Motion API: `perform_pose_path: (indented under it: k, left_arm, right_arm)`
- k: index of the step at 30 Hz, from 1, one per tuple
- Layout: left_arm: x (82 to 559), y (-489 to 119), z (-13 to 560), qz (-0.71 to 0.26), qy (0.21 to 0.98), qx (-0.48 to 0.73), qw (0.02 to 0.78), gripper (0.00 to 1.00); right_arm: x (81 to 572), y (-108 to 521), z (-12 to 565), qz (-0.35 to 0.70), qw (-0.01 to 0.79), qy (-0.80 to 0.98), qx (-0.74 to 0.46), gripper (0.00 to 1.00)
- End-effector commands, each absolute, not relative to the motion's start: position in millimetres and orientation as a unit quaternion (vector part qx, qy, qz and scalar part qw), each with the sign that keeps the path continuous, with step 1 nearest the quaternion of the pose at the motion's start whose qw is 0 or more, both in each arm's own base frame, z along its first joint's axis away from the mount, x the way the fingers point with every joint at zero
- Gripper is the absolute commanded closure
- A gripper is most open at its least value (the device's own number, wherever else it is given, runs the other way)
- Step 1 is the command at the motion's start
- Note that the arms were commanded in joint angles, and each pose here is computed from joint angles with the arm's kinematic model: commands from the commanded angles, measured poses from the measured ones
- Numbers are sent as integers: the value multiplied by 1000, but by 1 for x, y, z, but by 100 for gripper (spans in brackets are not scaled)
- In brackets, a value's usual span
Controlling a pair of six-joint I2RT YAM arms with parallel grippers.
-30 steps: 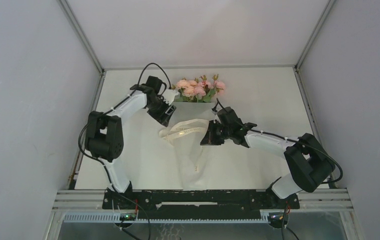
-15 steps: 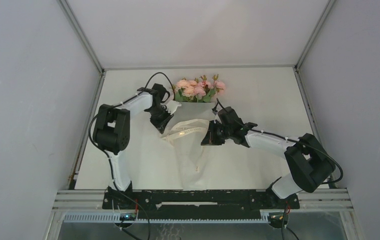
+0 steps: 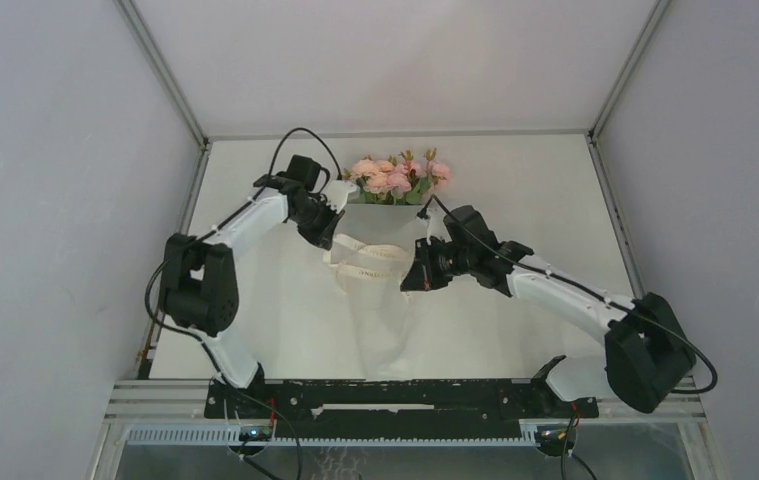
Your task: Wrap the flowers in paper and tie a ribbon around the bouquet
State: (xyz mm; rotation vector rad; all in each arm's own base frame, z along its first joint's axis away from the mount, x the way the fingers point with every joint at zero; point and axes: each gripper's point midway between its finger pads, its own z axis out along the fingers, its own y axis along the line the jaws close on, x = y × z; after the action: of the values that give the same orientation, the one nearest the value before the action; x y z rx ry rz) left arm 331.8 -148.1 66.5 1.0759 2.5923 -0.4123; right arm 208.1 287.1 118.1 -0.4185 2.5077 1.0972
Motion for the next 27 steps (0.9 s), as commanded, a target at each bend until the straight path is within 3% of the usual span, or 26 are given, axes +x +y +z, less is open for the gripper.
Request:
perform_pose_path:
  k: [1,7,14,23,27]
  left_arm:
    - [343,-169,130,-178,881,356,255,100]
    - [375,-143,159,-118,889,296,328,100]
    - [387,-97,163,-101,902,235,348,100]
    - [379,-72,156,-102,910,210,342,100]
    - [369,-87,152,-150,909,211,327,100]
  right_arm:
    - [185,299,196,465,250,806,-268,100]
    - [209,265,254,488,342,773,-215,100]
    - [256,192,239,471,386,792,-41,100]
    - [268,158,242,449,422,788,15,100]
    - [269,179,243,447,424,788,-11,100]
